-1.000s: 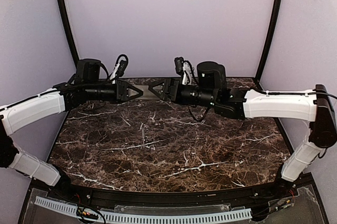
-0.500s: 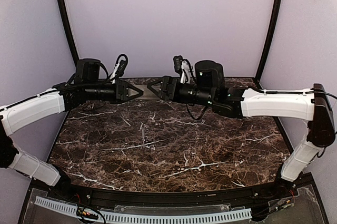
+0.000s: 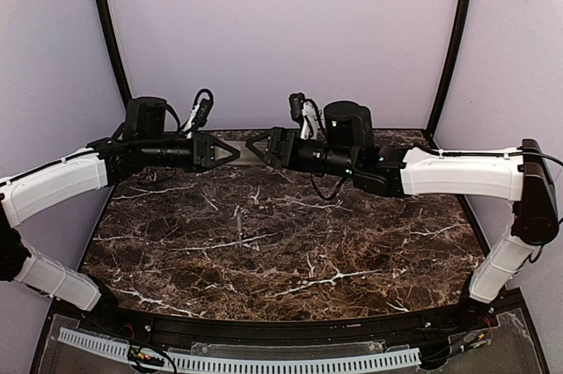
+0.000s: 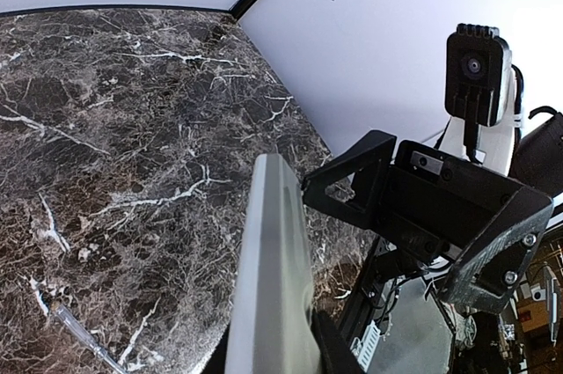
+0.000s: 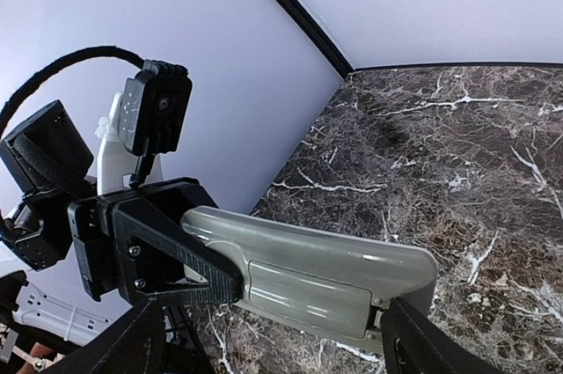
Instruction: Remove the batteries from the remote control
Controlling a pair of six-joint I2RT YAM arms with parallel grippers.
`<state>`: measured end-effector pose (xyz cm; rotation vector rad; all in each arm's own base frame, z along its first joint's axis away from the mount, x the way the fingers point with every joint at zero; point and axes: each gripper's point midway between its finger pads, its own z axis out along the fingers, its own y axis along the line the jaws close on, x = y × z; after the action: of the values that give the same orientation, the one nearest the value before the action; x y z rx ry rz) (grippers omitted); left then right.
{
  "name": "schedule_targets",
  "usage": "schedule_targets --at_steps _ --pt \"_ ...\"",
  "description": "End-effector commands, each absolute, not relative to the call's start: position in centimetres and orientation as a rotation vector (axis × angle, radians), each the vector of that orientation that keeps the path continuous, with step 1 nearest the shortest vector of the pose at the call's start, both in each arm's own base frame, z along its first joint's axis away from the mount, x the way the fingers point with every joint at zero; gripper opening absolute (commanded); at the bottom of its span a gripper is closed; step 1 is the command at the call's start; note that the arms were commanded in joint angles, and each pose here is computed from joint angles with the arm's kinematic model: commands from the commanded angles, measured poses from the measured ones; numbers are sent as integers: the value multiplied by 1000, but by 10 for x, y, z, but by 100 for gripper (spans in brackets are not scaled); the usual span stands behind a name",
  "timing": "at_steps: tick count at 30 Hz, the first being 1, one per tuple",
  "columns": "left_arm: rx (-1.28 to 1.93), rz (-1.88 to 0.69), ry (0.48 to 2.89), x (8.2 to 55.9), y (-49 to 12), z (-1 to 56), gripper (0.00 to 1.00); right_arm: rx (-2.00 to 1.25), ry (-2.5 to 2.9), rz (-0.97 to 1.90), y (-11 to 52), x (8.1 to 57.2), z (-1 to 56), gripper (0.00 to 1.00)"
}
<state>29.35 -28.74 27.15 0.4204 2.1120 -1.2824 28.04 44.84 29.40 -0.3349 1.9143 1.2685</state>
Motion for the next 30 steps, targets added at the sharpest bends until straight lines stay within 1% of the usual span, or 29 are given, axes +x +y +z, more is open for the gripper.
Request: schedule_targets --at_steps 1,30 --pt "455 -1316 2046 285 -287 287 0 -335 1886 1265 454 284 300 84" --pt "485 -1391 1975 276 -290 301 0 -350 1936 1232 459 287 280 84"
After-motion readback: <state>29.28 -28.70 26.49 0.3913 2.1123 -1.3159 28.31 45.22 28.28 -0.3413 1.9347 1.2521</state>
